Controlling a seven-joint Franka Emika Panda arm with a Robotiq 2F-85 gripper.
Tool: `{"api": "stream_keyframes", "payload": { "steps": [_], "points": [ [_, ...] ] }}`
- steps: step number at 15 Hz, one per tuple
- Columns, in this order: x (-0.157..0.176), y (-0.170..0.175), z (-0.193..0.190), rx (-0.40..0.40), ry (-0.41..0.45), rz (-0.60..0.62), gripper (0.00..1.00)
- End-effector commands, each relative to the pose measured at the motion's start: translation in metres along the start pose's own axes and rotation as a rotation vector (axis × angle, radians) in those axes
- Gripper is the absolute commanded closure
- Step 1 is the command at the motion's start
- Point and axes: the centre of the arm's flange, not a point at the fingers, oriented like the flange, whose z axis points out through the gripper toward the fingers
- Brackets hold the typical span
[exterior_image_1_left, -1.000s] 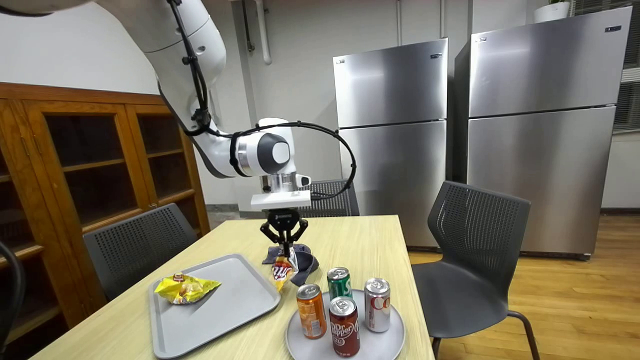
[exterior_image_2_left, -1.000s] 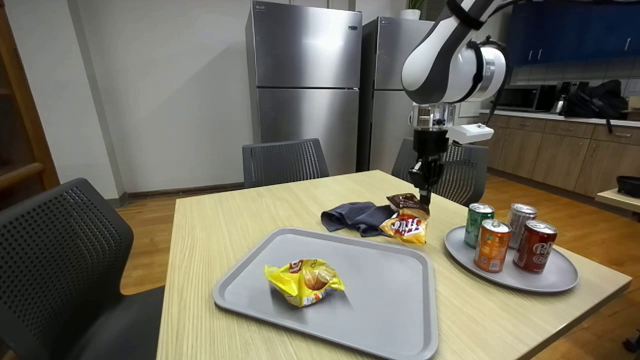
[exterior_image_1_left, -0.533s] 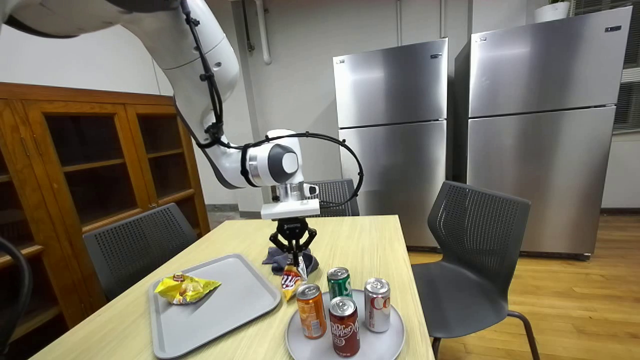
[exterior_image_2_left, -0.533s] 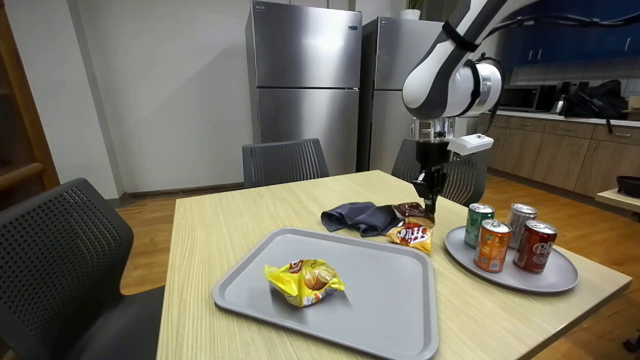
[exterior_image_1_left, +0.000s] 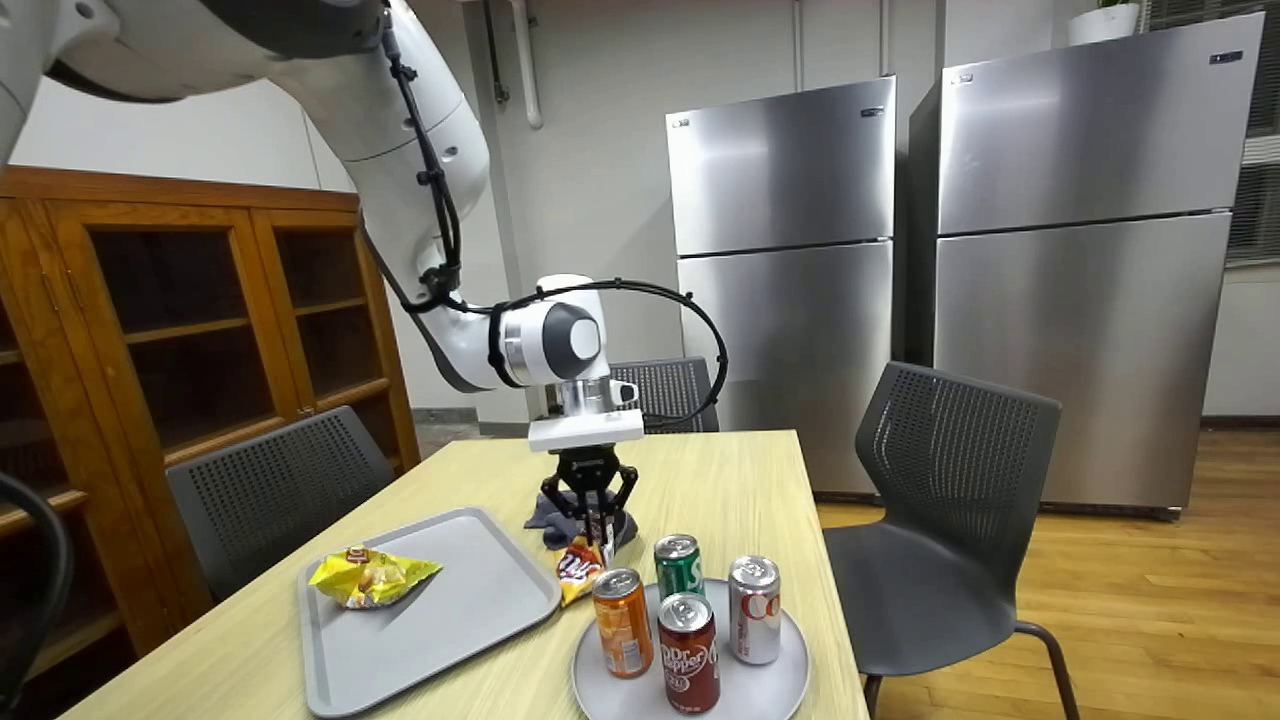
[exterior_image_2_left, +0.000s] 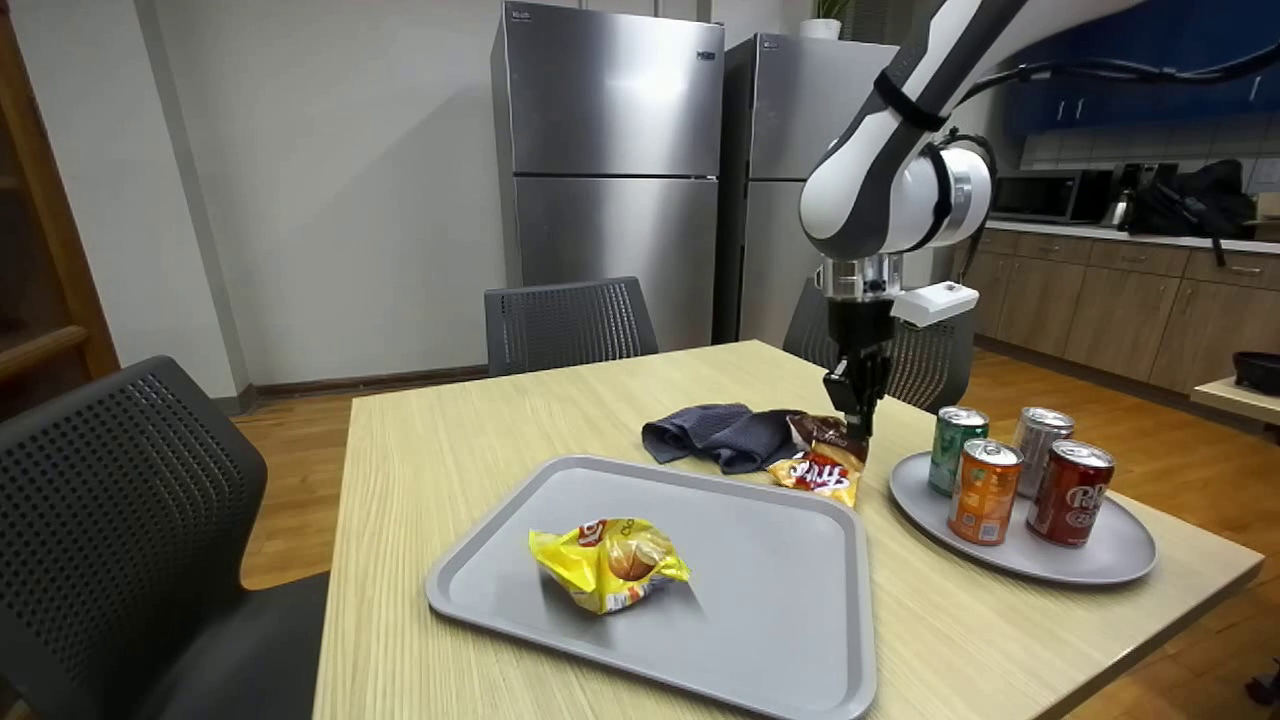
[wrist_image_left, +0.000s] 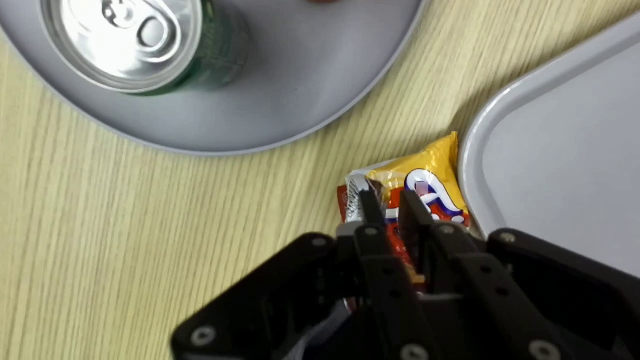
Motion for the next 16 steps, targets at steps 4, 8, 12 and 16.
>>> {"api": "stream_keyframes", "payload": {
  "steps": [4,8,12,16],
  "points": [
    [0.010,-0.025,-0.043,-0.037,0.047,-0.063,0.28],
    [0.019,-0.057,-0.068,-0.036,0.096,-0.127,0.01],
    [0.028,-0.096,-0.079,-0.011,0.149,-0.166,0.00],
    [0.040,-0.134,-0.080,0.024,0.180,-0.218,0.00]
  ]
}}
